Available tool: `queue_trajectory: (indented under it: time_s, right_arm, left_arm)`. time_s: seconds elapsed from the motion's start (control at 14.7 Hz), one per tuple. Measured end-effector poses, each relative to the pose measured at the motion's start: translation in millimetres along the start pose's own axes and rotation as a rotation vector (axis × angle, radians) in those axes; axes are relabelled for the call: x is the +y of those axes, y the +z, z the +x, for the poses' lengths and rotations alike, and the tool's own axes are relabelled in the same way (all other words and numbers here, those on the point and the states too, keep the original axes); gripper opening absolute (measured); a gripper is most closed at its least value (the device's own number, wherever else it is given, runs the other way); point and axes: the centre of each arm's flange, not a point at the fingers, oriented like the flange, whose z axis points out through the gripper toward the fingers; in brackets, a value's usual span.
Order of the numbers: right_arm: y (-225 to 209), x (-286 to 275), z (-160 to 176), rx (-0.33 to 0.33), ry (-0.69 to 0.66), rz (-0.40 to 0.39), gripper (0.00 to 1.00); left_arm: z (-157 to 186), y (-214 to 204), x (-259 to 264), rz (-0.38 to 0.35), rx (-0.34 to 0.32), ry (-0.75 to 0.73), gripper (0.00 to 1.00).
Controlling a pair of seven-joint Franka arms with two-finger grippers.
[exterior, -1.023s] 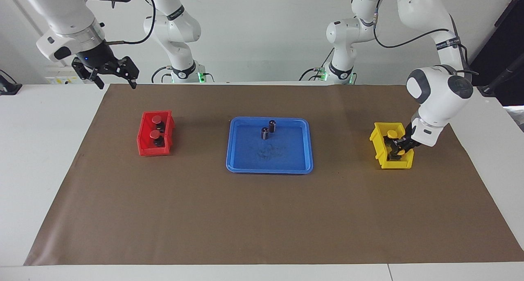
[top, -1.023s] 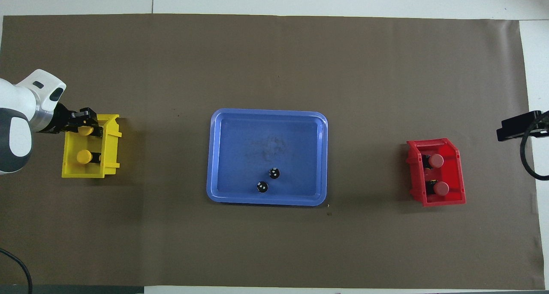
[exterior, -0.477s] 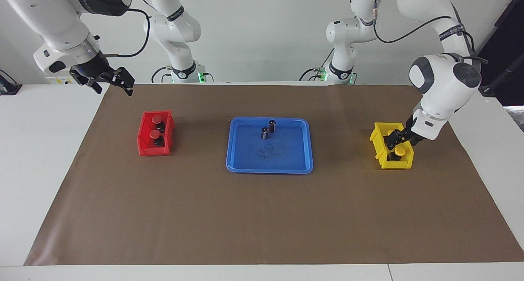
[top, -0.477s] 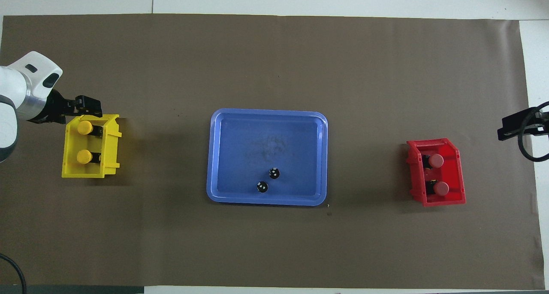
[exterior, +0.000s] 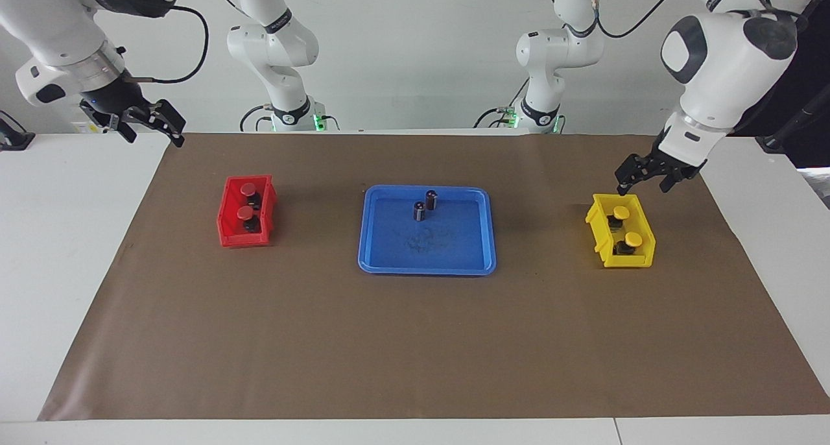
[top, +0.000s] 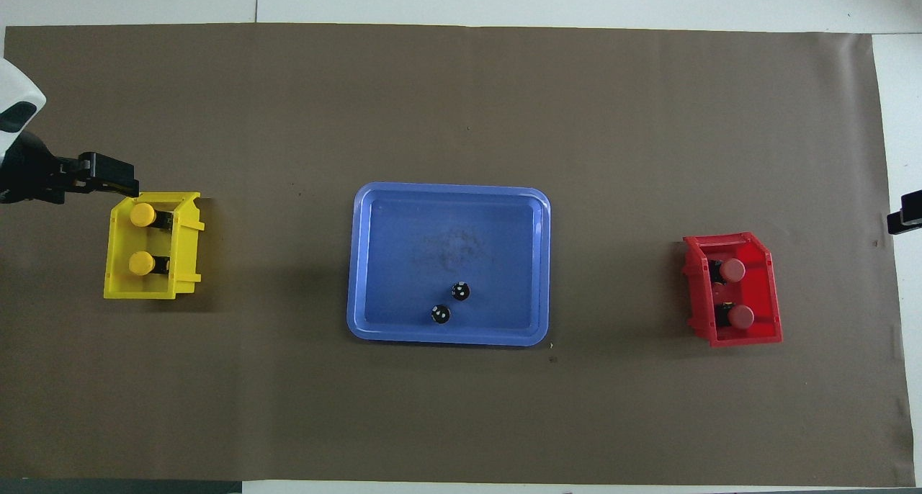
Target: Sort red and yellow buttons by color
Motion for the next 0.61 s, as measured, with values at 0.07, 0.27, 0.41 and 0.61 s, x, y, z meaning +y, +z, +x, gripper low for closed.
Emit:
queue_trajectory:
  time_s: [0.07, 0.27, 0.41, 0.61]
  right_arm:
    - [-1, -3, 0, 0.002, -0.005, -0.001, 1.0]
    - [-1, -9, 0, 0.002, -0.018, -0.002, 1.0]
    - [-1, -11, 0, 0.002, -0.02, -0.002, 1.0]
    - [-1, -11, 0, 0.002, -0.021, -0.003, 1.0]
  left_arm:
    - [-4, -13, 3, 0.0, -0.001, 0.008, 1.0]
    - [-13, -49, 4, 0.001, -0.013, 0.026, 1.0]
    - [-16, -64, 3, 0.001, -0.005, 0.047, 1.0]
    - [-17, -69, 1, 0.0, 0.002, 0.071, 1.0]
